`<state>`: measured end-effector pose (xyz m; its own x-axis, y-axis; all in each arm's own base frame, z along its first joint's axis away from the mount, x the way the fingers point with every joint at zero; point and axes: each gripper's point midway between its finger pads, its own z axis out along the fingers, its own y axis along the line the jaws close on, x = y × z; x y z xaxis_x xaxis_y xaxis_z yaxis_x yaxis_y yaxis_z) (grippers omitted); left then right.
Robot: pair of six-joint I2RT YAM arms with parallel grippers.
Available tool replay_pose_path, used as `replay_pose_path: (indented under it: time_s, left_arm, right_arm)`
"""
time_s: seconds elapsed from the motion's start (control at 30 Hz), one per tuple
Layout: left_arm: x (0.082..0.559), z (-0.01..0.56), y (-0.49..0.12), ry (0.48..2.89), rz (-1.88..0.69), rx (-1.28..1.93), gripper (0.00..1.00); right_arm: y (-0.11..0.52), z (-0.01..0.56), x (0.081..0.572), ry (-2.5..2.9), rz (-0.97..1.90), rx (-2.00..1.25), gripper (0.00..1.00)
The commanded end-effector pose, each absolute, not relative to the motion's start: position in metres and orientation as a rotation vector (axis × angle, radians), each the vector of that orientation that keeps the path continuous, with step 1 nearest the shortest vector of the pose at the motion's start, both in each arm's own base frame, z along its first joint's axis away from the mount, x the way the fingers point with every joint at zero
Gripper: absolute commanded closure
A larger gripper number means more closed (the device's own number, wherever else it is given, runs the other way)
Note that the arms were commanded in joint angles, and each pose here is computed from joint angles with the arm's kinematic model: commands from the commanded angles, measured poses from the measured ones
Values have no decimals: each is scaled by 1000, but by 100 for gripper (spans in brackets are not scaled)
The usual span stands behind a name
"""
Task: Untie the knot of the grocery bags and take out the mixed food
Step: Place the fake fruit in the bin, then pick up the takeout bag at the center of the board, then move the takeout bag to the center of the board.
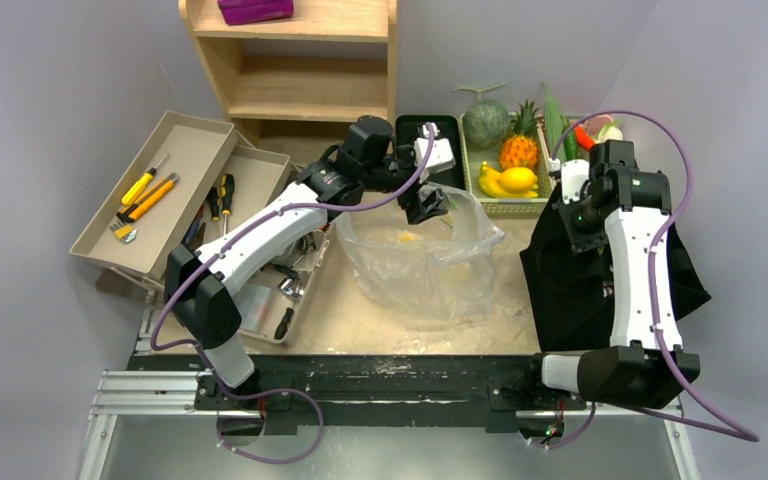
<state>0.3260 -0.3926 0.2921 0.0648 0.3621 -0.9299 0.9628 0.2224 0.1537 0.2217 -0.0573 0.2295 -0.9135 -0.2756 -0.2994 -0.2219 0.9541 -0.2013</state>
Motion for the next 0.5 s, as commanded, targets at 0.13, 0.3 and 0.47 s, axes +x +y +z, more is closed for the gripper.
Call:
replay_pose_path:
  time_s: [0.13,0.3,0.47]
  left_arm:
    - [327,307,-387,1452,-731,1297,6]
    - [328,305,-386,1459,-726,1302,6]
    - [331,304,-386,1481,-726,1279,6]
  right_arm:
    - [-60,328,282,2304,-306,-228,100]
    - [-71,391,292,2119,-395,-160,100]
    - [-71,446,293,1968,-409,-129,100]
